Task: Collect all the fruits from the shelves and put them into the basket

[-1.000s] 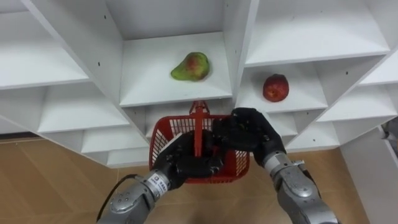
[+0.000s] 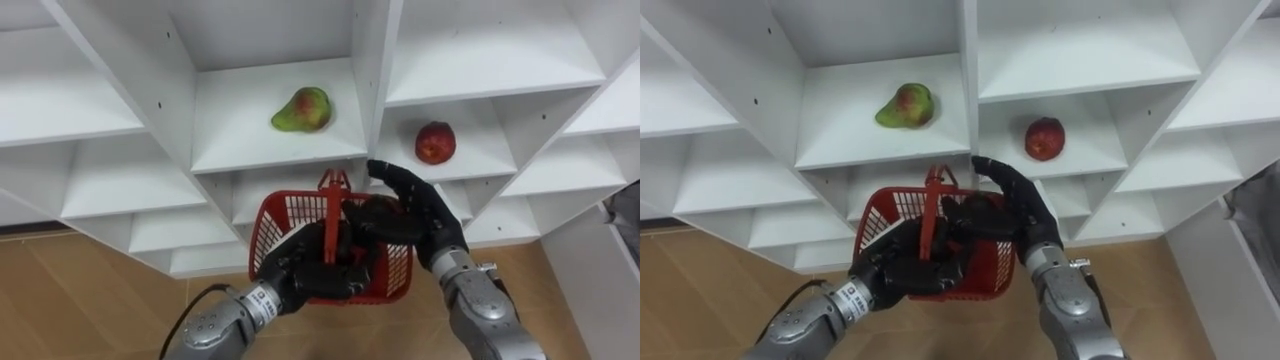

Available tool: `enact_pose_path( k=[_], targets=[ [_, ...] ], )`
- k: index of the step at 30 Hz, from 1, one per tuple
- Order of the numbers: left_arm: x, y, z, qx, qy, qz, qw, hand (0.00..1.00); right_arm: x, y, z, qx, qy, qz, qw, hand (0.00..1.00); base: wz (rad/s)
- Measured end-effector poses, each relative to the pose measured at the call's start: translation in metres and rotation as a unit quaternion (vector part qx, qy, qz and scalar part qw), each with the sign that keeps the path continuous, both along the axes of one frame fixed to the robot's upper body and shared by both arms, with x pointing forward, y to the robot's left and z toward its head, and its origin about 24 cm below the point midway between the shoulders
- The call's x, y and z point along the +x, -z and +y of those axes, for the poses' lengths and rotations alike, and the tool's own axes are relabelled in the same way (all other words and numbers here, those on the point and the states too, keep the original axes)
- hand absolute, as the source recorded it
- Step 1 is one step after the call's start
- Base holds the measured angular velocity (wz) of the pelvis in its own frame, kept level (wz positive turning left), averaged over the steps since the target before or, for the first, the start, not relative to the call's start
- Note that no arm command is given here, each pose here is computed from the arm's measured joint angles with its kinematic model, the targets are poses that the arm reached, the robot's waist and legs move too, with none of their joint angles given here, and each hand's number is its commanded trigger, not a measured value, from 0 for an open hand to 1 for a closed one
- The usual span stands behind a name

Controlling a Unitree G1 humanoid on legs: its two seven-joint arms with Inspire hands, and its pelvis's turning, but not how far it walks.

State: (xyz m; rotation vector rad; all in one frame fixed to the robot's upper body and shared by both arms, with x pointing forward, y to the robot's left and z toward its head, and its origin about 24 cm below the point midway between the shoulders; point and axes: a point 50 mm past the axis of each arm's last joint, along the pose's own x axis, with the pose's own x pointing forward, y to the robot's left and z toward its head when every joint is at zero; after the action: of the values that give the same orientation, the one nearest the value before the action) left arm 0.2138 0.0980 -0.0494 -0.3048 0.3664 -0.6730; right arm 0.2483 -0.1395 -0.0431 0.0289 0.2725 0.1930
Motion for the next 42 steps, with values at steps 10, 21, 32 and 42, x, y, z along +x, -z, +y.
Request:
enact_pose_path(
  k=[10,21,32,42],
  targets=[
    [-0.0007,-0.0002,0.0003,-0.002,0.01,-0.001,1.0,1.0,0.0002,-0.0012,-0.0029,-0.038,-0.016,-0.011,0.999,0.0,0.0],
    [-0.0007,-0.0001,0.0026,0.006,0.017,-0.005,1.0,1.0,0.0002,-0.0018,-0.0031,-0.055,-0.024,-0.018,0.998,0.0,0.0],
    [-0.0002,-0.0011,0.0053,0.024,0.028,-0.015,0.999,1.0,0.0007,-0.0052,-0.005,-0.085,-0.043,-0.03,0.995,0.0,0.0],
    [-0.0009,-0.0007,0.0093,0.035,0.041,-0.019,0.998,1.0,-0.0004,-0.005,-0.0077,-0.097,-0.055,-0.03,0.993,0.0,0.0]
  ],
)
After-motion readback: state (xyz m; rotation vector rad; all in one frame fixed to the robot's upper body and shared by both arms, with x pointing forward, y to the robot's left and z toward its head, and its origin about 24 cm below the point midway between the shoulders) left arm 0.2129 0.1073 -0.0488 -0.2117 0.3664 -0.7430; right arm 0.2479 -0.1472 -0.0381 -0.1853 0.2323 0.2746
